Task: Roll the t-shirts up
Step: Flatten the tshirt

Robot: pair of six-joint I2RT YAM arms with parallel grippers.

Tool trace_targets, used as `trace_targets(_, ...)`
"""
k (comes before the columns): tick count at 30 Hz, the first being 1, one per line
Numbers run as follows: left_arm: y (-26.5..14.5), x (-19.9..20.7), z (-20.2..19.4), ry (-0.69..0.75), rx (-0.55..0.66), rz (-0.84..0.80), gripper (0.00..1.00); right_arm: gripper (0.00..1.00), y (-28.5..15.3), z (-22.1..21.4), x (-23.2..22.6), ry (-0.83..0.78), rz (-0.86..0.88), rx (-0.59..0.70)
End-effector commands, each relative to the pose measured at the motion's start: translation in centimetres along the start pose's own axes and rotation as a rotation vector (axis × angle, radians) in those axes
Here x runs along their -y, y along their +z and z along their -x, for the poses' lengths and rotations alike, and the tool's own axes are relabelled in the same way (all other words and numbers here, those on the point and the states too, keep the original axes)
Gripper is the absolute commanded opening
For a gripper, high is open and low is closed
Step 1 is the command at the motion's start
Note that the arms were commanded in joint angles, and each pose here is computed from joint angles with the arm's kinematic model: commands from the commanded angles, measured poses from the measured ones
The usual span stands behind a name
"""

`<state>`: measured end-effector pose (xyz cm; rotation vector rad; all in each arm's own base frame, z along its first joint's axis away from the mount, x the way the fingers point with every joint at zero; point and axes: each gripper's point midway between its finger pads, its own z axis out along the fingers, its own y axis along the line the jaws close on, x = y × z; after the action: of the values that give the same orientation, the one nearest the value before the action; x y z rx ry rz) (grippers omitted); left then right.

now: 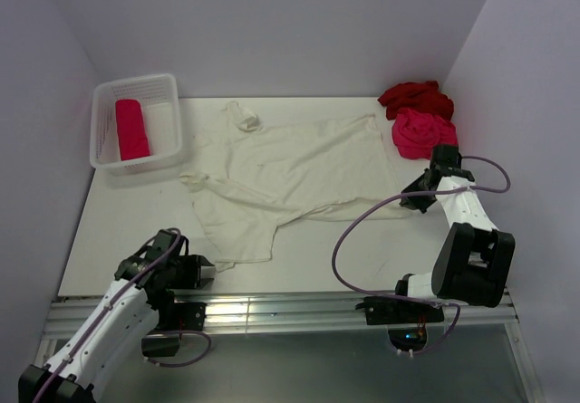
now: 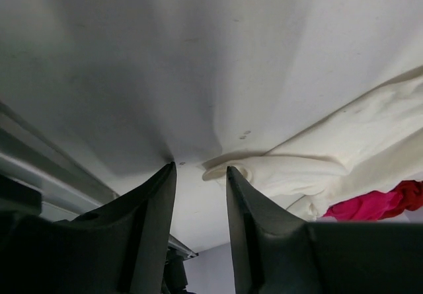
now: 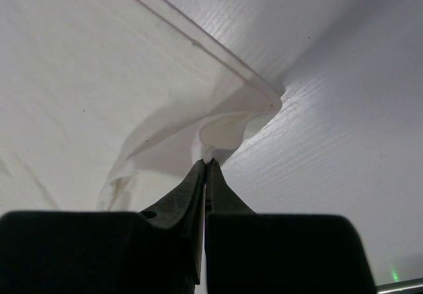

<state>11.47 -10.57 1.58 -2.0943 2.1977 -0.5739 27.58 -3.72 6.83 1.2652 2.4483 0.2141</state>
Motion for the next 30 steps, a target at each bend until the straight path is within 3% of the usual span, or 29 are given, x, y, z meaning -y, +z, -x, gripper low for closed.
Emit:
trace_targets(1, 0.2, 1.9, -0.4, -0.106, -0.024, -0.057, 0.41, 0.00, -1.9, 1.6, -1.4, 0.002, 0.050, 0.054)
trace_targets(15, 0.9, 3.7, -1.4, 0.009, -0.007, 0.029, 0.39, 0.00, -1.9, 1.5, -2.0, 0.004, 0.070, 0.038)
trace_targets(18, 0.7, 3.8, -1.0, 0.016, 0.018, 0.033, 0.27, 0.00, -2.0, 1.6, -2.1, 0.002, 0.074, 0.036)
trace_targets(19, 0.6, 3.9, -1.0, 0.012, 0.017, 0.018, 0.11, 0.00, -2.0, 1.6, -2.2, 0.002, 0.075, 0.037)
trace_targets(21, 0.5, 4.3, -1.0, 0.004, 0.017, -0.011, 0.00, 0.00, -2.1, 1.7, -2.3, 0.003, 0.078, 0.037)
trace_targets(25, -1.6, 6.5, -0.4, 0.047, 0.077, -0.118, 0.00, 0.00, -2.1, 1.7, -2.2, 0.002, 0.073, 0.035)
trace_targets(30, -4.8, 10.2, 0.4, 0.315, 0.218, -0.193, 0.00, 0.00, -2.4, 1.2, -2.2, 0.001, 0.079, 0.020)
